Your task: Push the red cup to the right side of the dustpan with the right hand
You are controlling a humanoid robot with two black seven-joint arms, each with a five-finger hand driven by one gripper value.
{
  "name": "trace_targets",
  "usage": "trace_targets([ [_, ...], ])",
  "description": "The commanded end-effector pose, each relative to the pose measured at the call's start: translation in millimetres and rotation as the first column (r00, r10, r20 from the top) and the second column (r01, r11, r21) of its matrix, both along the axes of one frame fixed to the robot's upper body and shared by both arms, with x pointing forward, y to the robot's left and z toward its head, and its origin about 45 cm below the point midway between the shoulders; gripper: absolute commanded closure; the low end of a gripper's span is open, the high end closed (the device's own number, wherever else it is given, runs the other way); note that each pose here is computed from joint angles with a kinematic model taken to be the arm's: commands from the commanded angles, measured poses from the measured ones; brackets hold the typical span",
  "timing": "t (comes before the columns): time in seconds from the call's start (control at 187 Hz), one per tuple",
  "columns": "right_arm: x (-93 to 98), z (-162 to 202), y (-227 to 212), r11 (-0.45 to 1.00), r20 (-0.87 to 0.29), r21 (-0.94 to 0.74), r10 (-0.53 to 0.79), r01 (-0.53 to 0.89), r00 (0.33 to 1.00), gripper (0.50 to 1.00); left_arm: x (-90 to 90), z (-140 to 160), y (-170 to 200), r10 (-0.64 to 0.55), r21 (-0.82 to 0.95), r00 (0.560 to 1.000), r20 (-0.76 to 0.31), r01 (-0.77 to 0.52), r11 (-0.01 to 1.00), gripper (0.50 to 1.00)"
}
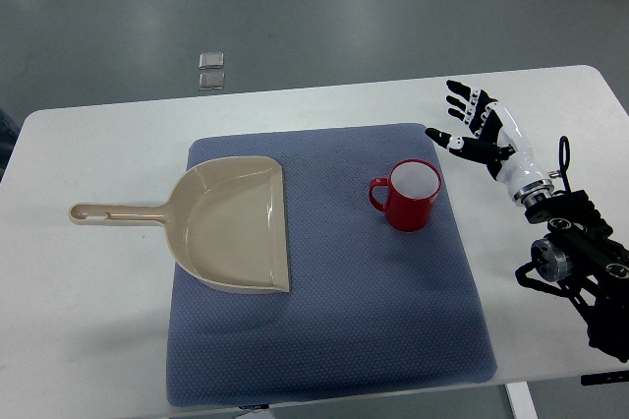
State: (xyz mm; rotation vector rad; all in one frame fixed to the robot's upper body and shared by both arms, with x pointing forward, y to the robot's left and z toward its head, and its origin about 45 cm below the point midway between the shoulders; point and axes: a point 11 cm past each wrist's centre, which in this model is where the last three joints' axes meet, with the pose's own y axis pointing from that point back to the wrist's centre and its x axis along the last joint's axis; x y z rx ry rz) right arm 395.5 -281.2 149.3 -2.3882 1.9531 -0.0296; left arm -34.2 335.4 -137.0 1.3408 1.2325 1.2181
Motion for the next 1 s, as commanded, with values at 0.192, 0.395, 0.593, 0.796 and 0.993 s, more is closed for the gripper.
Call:
trace_targets([
  [0.192,-0.2,-0.6,-0.1,1.0,-0.002,0.002,-0.001,0.001,1.0,0.587,0.2,0.0,0.0,0.003,0.0,1.0,0.001,-0.003,1.0,0.5],
  [0.395,-0.8,4.0,-1.7,1.0,0.04,0.016,-0.01,0.009,0.999,0.587,-0.1,0.3,2.6,0.002,0.008,1.0,0.0,-0.002,1.0,0.5],
  [0.593,-0.9,6.1,-1.9,1.0,0.059,0.02,-0.015,0.014,0.998,0.587,0.0,0.1,0.5,0.0,0.002,1.0,0.0,0.0,1.0,0.5],
  [0.796,-1.1,5.5,-0.7,1.0,0.058,0.019,-0.013,0.012,0.998,0.587,-0.2,0.3,2.6,0.0,0.008,1.0,-0.001,0.0,1.0,0.5],
  [0.993,-1.6,4.8,-0.9,1.0,0.054,0.014,-0.006,0.005,0.999,0.587,-0.2,0.3,2.6,0.0,0.008,1.0,-0.001,0.0,1.0,0.5],
])
